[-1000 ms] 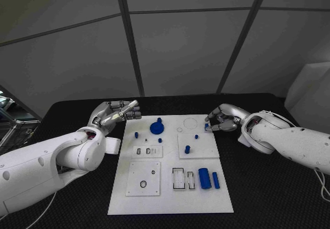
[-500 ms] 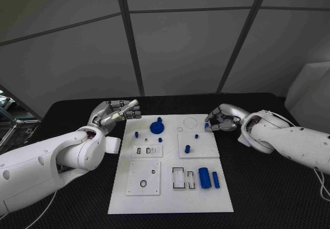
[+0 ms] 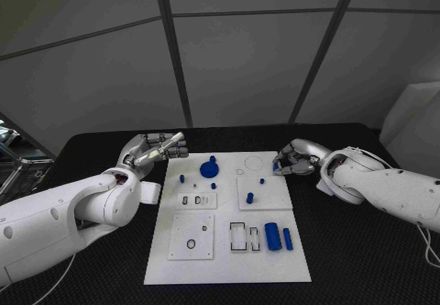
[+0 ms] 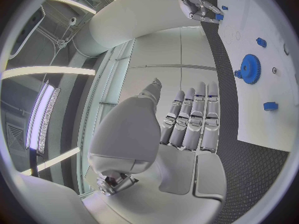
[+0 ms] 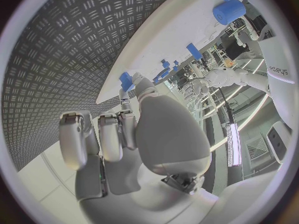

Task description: Assemble the parts on the task board

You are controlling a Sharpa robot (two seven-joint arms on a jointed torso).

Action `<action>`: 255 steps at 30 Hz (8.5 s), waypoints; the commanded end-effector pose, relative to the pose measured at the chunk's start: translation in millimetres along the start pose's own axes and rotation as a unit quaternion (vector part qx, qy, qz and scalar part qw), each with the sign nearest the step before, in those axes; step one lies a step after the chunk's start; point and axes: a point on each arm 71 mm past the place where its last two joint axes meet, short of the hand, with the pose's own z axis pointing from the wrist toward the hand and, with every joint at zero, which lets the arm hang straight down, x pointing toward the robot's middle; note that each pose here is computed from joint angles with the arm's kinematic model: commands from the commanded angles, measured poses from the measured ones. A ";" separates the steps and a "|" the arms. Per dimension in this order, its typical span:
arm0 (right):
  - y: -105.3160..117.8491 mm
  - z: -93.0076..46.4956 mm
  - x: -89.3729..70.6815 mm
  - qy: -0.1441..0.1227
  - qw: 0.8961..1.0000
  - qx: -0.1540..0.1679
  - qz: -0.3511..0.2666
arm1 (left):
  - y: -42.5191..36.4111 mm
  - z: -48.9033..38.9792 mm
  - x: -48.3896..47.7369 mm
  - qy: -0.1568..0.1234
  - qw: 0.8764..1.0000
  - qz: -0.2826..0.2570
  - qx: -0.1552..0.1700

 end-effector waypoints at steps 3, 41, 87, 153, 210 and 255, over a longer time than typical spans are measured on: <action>1.2 0.9 1.1 0.007 1.000 -0.003 -0.003 | -1.3 0.2 0.7 0.004 1.000 0.000 0.003; 31.3 -8.4 -2.1 -0.045 0.999 -0.026 -0.001 | -0.7 0.6 -1.6 0.001 1.000 0.002 0.001; 197.8 28.3 110.3 0.034 0.991 -0.114 -0.064 | 4.7 10.5 -2.7 -0.004 1.000 0.003 -0.005; 197.2 29.9 126.2 0.066 0.988 -0.110 -0.091 | 4.8 10.2 -3.7 -0.001 1.000 0.003 -0.008; 107.3 -7.8 -17.9 -0.077 0.975 -0.095 0.184 | 37.0 32.2 34.8 0.221 0.796 0.496 -0.267; 108.4 -4.1 -17.1 -0.088 0.978 -0.086 0.168 | 47.2 43.5 65.3 0.250 0.744 0.539 -0.304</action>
